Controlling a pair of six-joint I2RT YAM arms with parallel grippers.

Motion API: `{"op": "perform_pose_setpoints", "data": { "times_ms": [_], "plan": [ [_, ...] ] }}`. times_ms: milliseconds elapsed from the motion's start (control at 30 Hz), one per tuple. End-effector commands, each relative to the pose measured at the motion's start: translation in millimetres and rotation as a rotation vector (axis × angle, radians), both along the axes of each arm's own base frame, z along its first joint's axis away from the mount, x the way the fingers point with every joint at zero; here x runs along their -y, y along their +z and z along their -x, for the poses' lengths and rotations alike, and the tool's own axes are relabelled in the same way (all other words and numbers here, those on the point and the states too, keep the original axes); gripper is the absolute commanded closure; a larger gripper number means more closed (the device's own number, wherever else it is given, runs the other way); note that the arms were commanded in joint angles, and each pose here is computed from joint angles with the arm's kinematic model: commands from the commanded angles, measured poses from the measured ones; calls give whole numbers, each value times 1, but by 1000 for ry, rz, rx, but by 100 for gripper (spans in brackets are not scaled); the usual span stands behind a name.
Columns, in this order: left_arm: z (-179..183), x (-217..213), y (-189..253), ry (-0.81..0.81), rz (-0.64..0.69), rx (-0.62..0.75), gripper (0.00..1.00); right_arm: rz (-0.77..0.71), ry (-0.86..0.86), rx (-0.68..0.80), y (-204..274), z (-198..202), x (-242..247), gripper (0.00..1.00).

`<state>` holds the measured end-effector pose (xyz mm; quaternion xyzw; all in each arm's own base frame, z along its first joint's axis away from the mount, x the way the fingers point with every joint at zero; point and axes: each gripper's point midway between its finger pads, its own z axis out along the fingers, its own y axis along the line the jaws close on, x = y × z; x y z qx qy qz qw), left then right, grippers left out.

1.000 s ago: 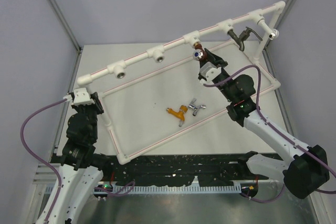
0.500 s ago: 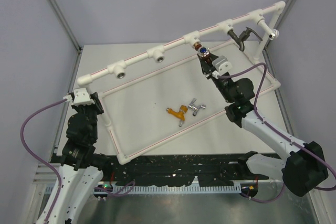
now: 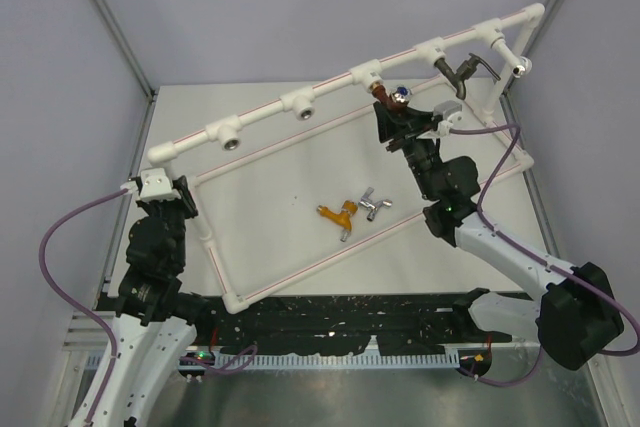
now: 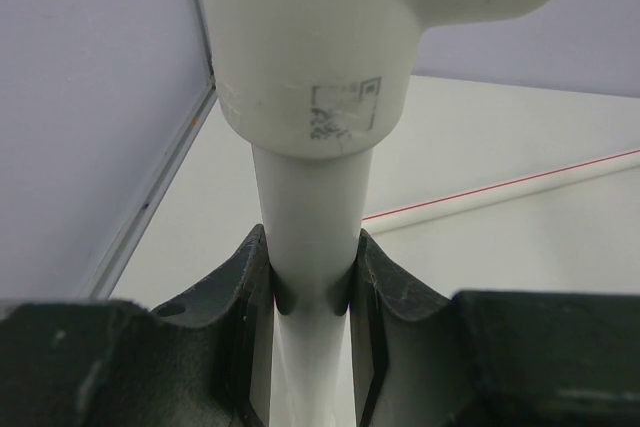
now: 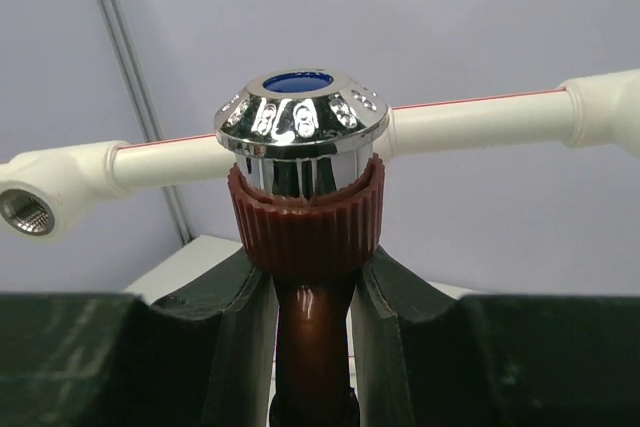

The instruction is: Install the water faucets

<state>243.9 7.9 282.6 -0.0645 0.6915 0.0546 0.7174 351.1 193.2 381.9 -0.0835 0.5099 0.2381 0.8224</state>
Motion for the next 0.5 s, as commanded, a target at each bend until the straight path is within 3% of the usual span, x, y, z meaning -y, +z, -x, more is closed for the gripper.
{"op": "perform_pose_setpoints", "data": {
  "times_ms": [0, 467],
  "plan": [
    [5, 15, 4, -95, -1, 15, 100, -266, 17, -181, -20, -17, 2, 95],
    [6, 15, 5, -95, 3, 24, 100, -821, 149, -407, -24, -20, 2, 95]
  ]
}}
